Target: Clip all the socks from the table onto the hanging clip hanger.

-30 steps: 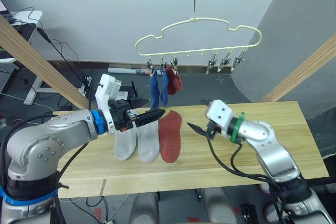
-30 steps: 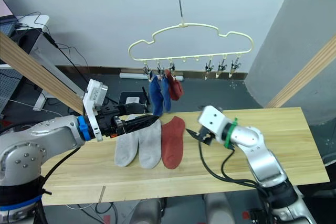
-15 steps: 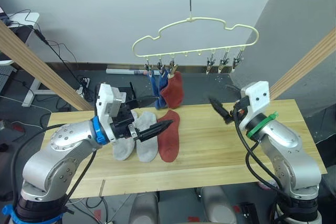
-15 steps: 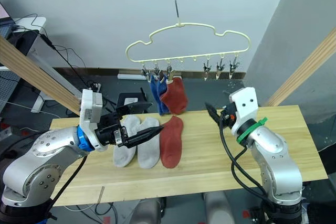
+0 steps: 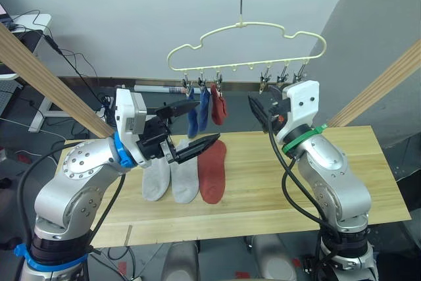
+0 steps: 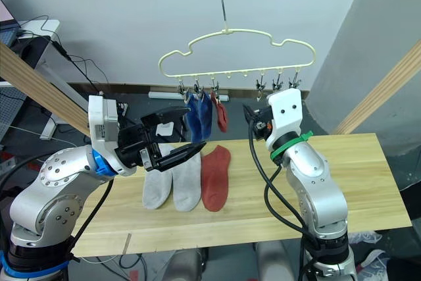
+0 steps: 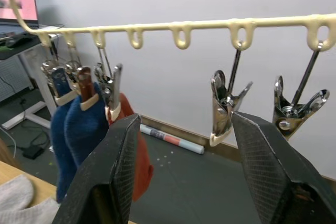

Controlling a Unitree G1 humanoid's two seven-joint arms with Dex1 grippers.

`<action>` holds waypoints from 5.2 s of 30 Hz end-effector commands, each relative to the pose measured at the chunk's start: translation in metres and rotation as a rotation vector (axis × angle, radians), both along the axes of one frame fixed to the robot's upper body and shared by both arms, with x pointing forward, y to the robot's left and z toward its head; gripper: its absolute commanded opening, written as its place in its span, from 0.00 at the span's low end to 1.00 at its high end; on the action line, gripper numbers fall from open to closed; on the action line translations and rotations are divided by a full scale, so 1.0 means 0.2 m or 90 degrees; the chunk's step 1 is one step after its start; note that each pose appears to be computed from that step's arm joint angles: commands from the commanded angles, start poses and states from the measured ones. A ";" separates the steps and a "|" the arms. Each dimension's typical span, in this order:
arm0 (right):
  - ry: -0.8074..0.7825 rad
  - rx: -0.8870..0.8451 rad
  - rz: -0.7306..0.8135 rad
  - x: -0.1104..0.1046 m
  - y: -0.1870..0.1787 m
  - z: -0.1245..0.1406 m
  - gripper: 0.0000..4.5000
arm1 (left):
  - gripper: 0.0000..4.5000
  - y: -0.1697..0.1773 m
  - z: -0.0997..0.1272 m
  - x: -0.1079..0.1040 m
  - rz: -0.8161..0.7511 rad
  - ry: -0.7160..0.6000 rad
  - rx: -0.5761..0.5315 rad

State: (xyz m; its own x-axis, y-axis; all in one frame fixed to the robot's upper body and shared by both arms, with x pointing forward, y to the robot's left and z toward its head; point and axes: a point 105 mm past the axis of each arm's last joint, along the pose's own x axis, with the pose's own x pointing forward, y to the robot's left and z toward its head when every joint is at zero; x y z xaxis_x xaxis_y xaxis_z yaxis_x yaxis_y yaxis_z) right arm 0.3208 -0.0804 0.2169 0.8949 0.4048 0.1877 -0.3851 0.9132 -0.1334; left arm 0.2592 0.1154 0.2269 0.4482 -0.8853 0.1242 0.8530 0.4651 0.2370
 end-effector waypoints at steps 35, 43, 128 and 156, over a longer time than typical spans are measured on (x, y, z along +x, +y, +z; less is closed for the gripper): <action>-0.066 0.049 0.002 0.10 0.08 0.13 0.63 | 1.00 -0.04 0.11 -0.05 0.003 -0.060 -0.071; -0.045 0.093 -0.006 0.12 0.08 0.14 0.63 | 1.00 -0.05 0.10 -0.06 0.003 -0.058 -0.070; 0.119 0.040 0.166 0.09 -0.07 0.03 0.00 | 0.07 -0.21 -0.90 0.29 0.040 0.050 0.289; 0.397 0.224 0.279 0.06 -0.14 0.04 0.00 | 0.00 -0.22 -0.31 0.21 0.086 -0.496 0.199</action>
